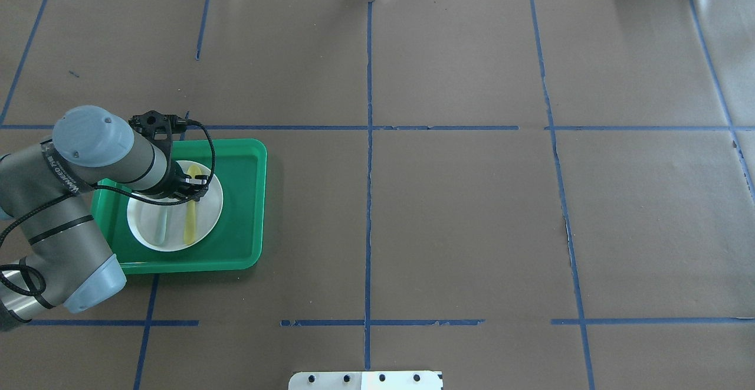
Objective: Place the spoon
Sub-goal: 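Close the left gripper on the yellow spoon's handle, then carry the yellow spoon off the plate and lower it onto the tray beside the plate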
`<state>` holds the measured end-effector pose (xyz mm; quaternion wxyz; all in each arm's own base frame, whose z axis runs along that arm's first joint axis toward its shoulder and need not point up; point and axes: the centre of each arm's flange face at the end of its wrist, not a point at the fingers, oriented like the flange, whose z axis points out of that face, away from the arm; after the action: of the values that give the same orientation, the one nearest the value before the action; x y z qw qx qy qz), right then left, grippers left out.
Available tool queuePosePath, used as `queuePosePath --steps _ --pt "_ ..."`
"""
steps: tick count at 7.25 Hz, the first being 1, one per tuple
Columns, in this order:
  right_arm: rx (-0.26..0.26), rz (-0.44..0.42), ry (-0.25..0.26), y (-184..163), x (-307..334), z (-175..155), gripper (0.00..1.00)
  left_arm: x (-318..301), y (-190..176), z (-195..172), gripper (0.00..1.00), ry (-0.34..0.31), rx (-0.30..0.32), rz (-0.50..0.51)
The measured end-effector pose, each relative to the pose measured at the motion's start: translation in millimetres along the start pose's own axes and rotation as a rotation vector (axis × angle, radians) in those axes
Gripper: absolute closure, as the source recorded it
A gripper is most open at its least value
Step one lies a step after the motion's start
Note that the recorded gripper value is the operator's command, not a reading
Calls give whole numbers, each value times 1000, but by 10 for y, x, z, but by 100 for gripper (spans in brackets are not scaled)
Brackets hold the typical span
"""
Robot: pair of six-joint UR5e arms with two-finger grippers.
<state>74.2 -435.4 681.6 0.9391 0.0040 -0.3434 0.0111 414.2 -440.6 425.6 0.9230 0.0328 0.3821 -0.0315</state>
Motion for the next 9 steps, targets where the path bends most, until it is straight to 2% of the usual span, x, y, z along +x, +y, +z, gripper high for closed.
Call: queuePosePath --steps 3,5,7,9 --pt "0 0 0 0 0 0 0 -1 -7 -68 100 5 6 -5" --pt "0 0 0 0 0 0 0 74 -15 -293 100 10 17 -11" --pt "0 0 0 0 0 0 0 273 -3 -449 100 9 15 -54" --pt "0 0 0 0 0 0 0 603 -31 -387 100 20 8 -102"
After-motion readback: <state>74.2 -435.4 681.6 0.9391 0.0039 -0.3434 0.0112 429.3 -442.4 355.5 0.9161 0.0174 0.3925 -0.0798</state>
